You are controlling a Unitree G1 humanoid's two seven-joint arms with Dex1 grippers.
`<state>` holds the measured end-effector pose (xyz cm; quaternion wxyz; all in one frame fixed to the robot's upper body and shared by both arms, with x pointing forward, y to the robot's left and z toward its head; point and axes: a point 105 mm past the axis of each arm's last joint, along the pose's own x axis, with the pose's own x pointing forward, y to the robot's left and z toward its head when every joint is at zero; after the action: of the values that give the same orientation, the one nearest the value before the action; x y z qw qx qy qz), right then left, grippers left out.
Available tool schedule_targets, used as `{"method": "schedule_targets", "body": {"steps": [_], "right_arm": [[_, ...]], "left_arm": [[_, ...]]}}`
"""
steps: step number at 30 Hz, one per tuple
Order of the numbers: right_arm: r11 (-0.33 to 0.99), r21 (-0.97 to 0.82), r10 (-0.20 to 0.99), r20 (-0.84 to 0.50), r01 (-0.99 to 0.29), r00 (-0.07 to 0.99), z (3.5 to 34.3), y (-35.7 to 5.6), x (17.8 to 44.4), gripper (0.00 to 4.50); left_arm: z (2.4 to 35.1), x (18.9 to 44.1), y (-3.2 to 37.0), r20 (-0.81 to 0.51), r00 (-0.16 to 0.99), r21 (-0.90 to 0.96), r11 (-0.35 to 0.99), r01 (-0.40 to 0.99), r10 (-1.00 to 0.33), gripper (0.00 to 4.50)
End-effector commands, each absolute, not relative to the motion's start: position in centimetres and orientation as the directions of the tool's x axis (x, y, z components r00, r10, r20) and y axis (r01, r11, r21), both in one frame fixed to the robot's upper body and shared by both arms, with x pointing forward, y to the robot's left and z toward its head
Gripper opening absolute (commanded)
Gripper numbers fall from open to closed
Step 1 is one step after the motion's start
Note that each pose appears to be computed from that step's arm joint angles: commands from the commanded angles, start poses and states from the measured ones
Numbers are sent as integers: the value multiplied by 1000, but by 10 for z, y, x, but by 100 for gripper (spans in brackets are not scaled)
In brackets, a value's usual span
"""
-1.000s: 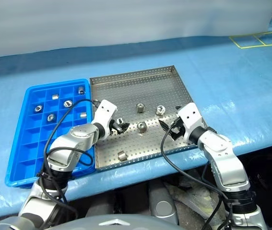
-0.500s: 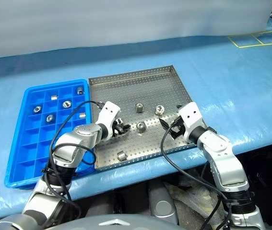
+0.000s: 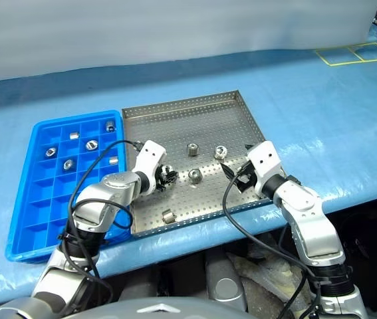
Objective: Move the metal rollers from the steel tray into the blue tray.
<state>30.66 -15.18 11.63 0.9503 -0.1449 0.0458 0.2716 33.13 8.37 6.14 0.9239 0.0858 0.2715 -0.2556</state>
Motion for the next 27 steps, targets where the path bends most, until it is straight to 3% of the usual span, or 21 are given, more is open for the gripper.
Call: {"method": "schedule_targets", "body": {"steps": [1, 6, 9, 14, 23, 27], "right_arm": [[811, -283, 500, -121, -512, 858, 129, -152, 307, 450], [811, -284, 500, -119, -512, 858, 129, -152, 307, 450], [811, -285, 499, -118, -511, 858, 129, -152, 307, 450], [811, -287, 498, -117, -509, 859, 130, -152, 307, 450], [804, -290, 508, -118, -519, 853, 129, -149, 307, 450], [795, -287, 523, -122, -534, 844, 128, -146, 308, 450]], "left_arm": [[70, 332, 84, -510, 743, 25, 856, 517, -434, 235], [72, 332, 82, -499, 746, 32, 852, 523, -440, 235], [72, 333, 82, -497, 750, 36, 853, 520, -436, 177], [76, 336, 85, -476, 772, 50, 863, 503, -422, 171], [126, 332, 104, -295, 855, 4, 894, 448, -427, 171], [147, 320, 146, -249, 909, 26, 936, 351, -334, 171]]}}
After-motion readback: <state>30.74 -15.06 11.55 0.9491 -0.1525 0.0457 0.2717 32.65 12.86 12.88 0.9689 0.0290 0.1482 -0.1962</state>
